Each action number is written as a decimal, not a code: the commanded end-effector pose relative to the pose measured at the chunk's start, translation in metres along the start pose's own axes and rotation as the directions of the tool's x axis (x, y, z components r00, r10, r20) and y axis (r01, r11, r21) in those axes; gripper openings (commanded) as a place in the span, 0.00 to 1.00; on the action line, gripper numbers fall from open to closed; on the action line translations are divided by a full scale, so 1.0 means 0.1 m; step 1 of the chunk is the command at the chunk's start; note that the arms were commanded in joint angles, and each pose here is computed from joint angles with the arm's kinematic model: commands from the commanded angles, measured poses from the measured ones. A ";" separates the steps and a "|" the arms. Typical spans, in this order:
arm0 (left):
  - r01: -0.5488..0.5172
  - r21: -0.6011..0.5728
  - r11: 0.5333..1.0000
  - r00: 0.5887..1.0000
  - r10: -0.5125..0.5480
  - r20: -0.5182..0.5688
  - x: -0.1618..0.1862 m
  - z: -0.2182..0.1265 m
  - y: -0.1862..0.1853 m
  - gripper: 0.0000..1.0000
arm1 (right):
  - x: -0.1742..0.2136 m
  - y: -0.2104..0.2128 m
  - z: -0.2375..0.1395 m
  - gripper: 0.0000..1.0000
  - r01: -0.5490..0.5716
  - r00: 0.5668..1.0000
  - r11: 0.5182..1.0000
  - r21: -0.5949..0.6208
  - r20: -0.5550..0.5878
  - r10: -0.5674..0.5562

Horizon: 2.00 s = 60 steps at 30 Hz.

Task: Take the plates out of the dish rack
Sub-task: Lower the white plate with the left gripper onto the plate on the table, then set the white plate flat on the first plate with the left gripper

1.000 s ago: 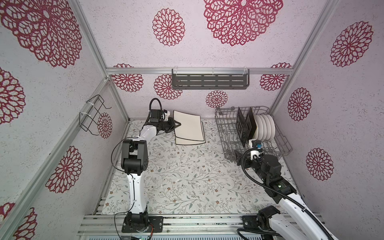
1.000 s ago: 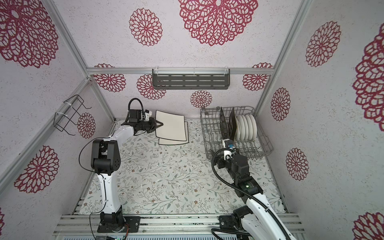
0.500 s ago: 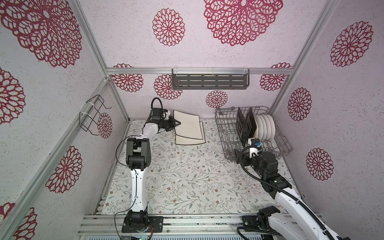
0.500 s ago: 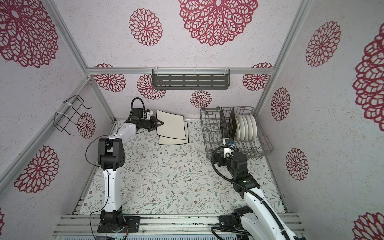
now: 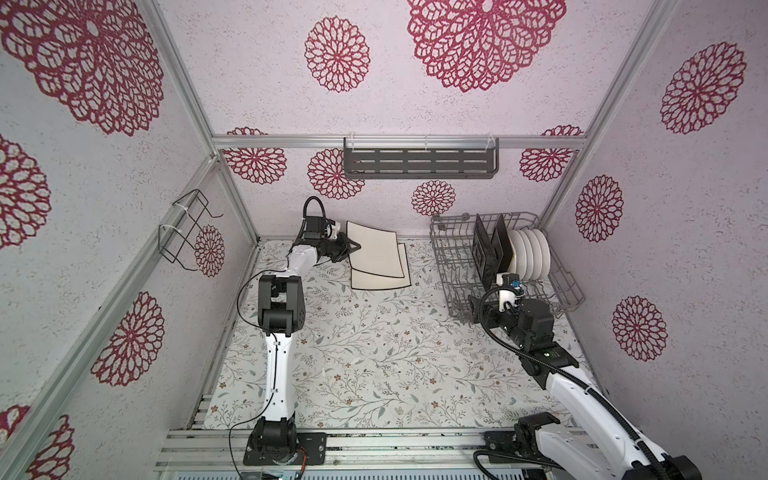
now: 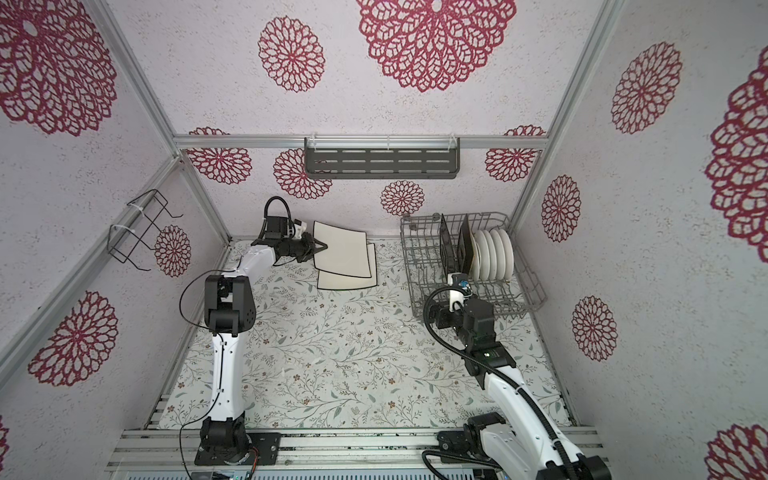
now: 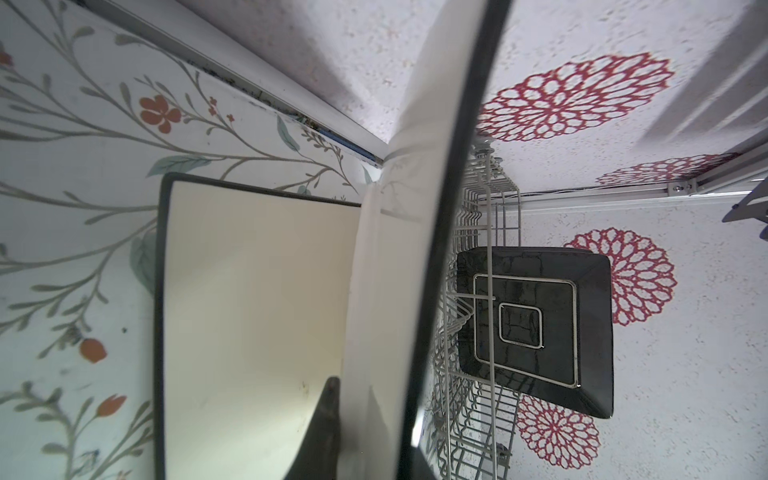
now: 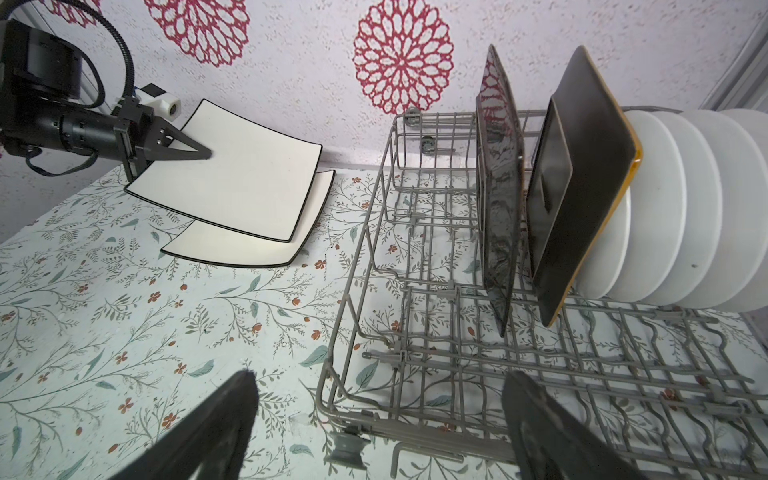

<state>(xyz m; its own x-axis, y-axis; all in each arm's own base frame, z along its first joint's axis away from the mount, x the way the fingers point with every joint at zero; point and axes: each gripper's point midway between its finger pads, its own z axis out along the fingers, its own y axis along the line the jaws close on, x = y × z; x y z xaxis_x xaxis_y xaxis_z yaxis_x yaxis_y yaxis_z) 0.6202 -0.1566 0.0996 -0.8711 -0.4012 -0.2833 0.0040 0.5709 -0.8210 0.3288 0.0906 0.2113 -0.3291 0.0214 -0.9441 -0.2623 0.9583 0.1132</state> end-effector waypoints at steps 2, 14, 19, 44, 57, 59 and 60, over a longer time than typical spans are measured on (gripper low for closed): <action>-0.095 0.141 0.985 0.995 0.090 0.039 -0.21 -0.17 -0.51 0.00 | -0.31 0.02 -0.01 0.95 -0.018 0.996 1.000 -0.024 0.087 0.020; -0.042 0.116 0.992 0.999 0.045 -0.019 -0.04 -0.11 -0.25 0.00 | -0.27 -0.01 0.05 0.94 -0.030 0.996 0.999 -0.017 0.082 0.032; -0.003 0.094 0.996 0.999 0.006 -0.038 0.03 -0.10 -0.06 0.00 | -0.25 -0.03 0.05 0.94 -0.032 0.996 0.999 -0.013 0.079 0.033; 0.047 -0.001 0.999 0.994 -0.047 -0.103 0.24 0.02 0.48 0.19 | -0.27 -0.03 0.12 0.94 -0.037 0.996 0.999 -0.019 0.077 0.038; 0.058 -0.073 0.996 0.990 -0.067 -0.122 0.33 0.09 0.73 0.25 | -0.25 -0.03 0.14 0.93 -0.039 0.997 0.999 -0.020 0.069 0.040; 0.052 -0.097 0.994 0.990 -0.064 -0.127 0.35 0.09 0.77 0.26 | -0.23 -0.03 0.15 0.93 -0.040 0.997 0.999 -0.021 0.067 0.041; 0.046 -0.113 0.992 0.990 -0.061 -0.128 0.35 0.09 0.79 0.27 | -0.23 -0.03 0.15 0.93 -0.041 0.997 0.999 -0.021 0.065 0.042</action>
<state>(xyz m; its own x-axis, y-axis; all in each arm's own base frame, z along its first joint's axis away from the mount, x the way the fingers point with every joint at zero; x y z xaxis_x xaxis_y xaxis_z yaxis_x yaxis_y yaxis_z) 0.5949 -0.1371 0.0340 -0.9245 -0.3487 -0.1541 -0.0801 0.5731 -0.8156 0.3443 0.0902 0.2021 -0.3387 0.0436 -0.9399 -0.2574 0.9565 0.1372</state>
